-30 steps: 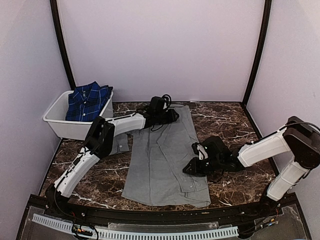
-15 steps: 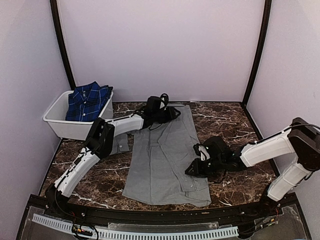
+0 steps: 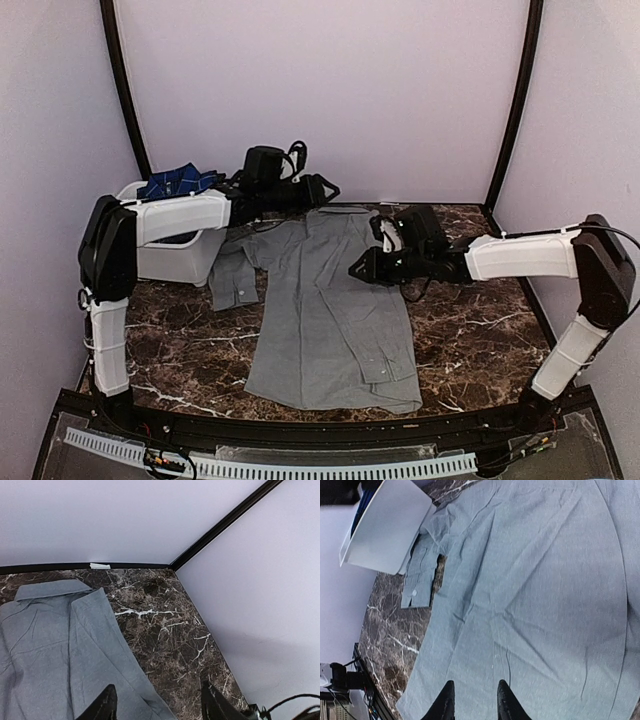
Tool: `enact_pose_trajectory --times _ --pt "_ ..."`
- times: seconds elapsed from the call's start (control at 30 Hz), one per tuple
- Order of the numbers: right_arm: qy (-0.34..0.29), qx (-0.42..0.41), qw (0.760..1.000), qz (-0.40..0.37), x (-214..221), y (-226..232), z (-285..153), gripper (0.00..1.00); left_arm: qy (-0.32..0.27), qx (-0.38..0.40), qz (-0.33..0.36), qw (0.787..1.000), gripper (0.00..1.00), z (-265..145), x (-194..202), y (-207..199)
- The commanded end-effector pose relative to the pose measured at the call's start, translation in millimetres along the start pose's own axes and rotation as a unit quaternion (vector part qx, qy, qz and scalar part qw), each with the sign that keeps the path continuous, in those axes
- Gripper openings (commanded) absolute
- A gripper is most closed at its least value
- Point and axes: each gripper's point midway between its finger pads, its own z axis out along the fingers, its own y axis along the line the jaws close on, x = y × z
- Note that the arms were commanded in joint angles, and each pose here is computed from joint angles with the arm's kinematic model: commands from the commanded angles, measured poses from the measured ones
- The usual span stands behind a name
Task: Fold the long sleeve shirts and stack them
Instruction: Adjust the 1/3-folded shirt at the center of the board, then move the 1/3-folded shirt to the center of the board.
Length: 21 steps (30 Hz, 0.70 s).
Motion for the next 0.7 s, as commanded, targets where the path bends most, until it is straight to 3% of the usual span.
enact_pose_trajectory --times 0.0,0.17,0.37,0.67 --pt "-0.026 -0.019 0.999 -0.024 -50 -6 18 0.26 0.029 -0.063 -0.004 0.998 0.55 -43 39 29" --pt "-0.038 -0.048 0.998 -0.01 -93 -16 53 0.26 0.089 -0.108 -0.018 0.99 0.56 -80 109 63" --pt "-0.057 -0.072 0.995 0.038 -139 -46 92 0.25 0.15 -0.141 -0.011 0.978 0.55 -101 175 75" --pt "-0.095 -0.083 0.982 0.137 -187 -100 139 0.23 0.206 -0.178 0.002 0.962 0.54 -117 233 68"
